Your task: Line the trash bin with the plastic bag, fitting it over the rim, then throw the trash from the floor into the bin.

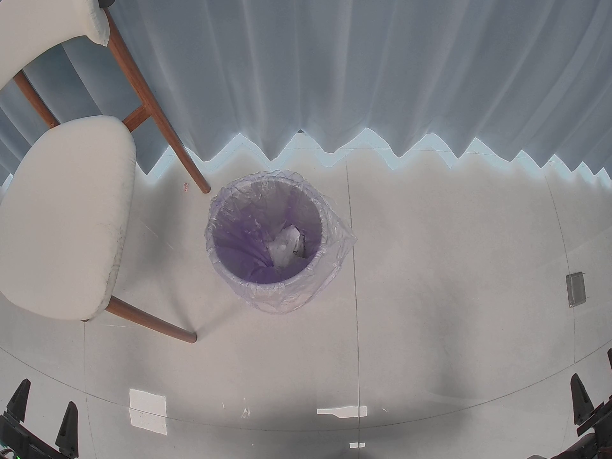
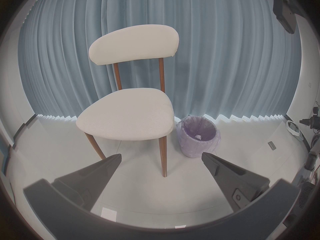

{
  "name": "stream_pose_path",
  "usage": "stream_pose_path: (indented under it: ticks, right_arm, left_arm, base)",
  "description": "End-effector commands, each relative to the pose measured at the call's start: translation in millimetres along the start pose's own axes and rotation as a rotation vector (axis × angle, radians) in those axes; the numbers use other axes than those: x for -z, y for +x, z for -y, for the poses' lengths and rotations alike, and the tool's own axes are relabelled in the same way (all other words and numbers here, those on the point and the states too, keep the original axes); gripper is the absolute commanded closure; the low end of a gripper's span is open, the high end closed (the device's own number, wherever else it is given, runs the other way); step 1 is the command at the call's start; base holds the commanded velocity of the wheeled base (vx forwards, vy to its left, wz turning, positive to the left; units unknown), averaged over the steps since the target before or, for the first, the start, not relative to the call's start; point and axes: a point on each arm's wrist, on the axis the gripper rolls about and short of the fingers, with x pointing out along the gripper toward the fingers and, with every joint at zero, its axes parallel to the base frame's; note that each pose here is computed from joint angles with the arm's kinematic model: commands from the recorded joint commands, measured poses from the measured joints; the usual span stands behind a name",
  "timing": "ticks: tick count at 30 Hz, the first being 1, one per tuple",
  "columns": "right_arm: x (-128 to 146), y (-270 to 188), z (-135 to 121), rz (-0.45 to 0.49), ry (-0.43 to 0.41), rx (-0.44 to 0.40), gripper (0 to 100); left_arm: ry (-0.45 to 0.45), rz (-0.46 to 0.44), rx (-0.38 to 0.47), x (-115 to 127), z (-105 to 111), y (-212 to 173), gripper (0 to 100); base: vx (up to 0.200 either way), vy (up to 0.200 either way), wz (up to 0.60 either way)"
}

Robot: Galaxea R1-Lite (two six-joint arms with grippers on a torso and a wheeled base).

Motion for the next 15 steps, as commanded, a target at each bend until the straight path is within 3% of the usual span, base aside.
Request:
stream_pose_path:
  ticks: [1,4,15]
  right_arm:
    - [16.3,-3.1,1.9,0.040,0.062,0.090,0]
    - [16.6,-3.1,1.9,0.036,0.034,0.086,0]
    - [16.8,-3.1,2.3,0.036,0.062,0.110,0]
  left_arm:
    - [0.000,0.001,0.000,4.7,0.0,0.0,0]
    - [0.000,0.001,0.000,4.7,0.0,0.0,0]
    - [0.000,0.001,-0.002,4.7,0.0,0.0,0]
  base:
    - [0.000,0.000,0.00]
    - [0.000,0.000,0.00]
    - [0.000,0.000,0.00]
